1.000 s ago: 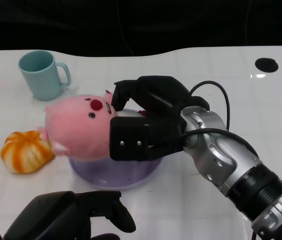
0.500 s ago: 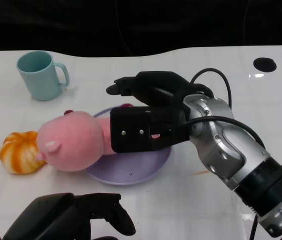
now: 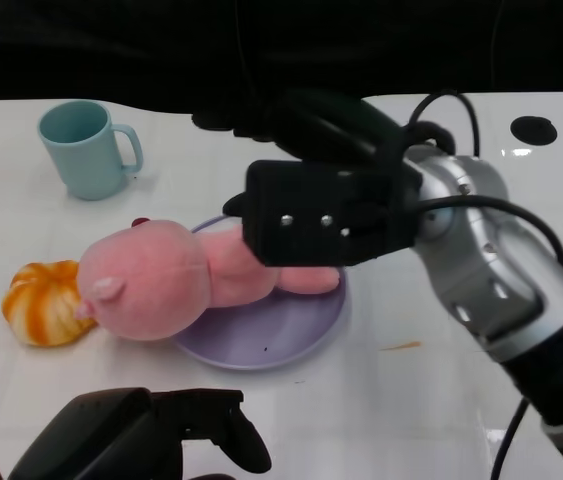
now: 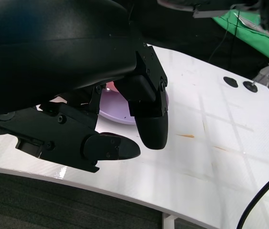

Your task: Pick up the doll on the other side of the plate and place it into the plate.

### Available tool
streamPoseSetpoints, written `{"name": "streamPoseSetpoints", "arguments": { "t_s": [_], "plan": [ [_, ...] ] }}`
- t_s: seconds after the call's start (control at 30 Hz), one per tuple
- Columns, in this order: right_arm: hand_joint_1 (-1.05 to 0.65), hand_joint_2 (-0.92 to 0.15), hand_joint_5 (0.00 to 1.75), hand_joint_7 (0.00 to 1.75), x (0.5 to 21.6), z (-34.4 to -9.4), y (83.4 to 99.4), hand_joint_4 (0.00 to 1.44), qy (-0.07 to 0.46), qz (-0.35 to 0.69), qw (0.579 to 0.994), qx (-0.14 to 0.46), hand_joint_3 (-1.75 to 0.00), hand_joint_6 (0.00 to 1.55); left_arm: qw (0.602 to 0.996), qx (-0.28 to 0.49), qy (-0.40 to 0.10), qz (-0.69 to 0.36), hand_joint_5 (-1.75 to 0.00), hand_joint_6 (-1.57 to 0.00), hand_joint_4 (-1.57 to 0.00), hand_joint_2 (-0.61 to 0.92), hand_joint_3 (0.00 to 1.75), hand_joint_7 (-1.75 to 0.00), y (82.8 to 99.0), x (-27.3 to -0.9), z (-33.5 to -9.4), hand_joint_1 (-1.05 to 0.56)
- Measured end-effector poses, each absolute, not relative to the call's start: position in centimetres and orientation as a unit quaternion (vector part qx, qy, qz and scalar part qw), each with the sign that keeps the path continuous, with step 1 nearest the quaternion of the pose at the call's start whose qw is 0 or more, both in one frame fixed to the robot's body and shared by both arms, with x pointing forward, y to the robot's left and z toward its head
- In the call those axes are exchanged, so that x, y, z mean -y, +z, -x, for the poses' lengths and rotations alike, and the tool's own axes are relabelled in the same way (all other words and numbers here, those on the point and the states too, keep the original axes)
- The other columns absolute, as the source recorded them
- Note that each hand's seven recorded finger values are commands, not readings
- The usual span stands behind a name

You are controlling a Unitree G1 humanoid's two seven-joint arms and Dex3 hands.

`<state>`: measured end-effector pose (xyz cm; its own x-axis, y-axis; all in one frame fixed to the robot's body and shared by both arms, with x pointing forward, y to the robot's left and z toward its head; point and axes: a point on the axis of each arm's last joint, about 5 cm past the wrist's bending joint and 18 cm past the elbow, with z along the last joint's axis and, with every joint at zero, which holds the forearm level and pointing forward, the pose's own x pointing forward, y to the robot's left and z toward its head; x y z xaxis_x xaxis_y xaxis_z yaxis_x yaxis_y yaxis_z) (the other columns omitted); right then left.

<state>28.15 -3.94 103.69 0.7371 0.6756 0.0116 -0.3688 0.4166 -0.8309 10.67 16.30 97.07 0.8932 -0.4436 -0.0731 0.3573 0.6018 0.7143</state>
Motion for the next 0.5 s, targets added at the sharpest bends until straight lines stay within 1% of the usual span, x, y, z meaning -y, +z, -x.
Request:
{"name": "streamPoseSetpoints", "arguments": {
  "t_s": [0.07,0.13,0.3,0.37,0.5],
  "plan": [
    [-0.57,-0.92,0.77,0.07,5.1,-27.8,103.9,0.26,0.319,0.414,0.835,0.176,-0.21,0.48,0.892,0.057,-0.226,-0.386,-1.64,-0.72,-0.62,0.91,0.34,-0.9,97.0,-16.3,-10.7,-0.24],
    [-0.51,-0.92,0.8,0.08,6.4,-27.4,103.7,0.28,0.322,0.387,0.847,0.17,-0.19,0.51,0.892,0.06,-0.228,-0.387,-1.64,-0.72,-0.63,0.91,0.34,-0.9,97.0,-16.2,-10.8,-0.24],
    [-0.42,-0.92,0.86,0.11,9.4,-26.2,102.6,0.31,0.329,0.336,0.869,0.154,-0.16,0.57,0.891,0.063,-0.229,-0.388,-1.63,-0.73,-0.63,0.91,0.33,-0.9,97.0,-16.2,-10.9,-0.23],
    [-0.39,-0.92,0.92,0.14,10.5,-25.7,102.2,0.35,0.324,0.307,0.882,0.153,-0.12,0.62,0.891,0.065,-0.228,-0.388,-1.63,-0.74,-0.64,0.91,0.33,-0.89,97.0,-16.2,-10.9,-0.23],
    [-0.32,-0.92,0.99,0.18,12.7,-24.3,100.9,0.41,0.317,0.257,0.902,0.142,-0.15,0.7,0.891,0.065,-0.228,-0.388,-1.63,-0.74,-0.63,0.91,0.33,-0.89,96.9,-16.2,-10.9,-0.23]
  ]
}}
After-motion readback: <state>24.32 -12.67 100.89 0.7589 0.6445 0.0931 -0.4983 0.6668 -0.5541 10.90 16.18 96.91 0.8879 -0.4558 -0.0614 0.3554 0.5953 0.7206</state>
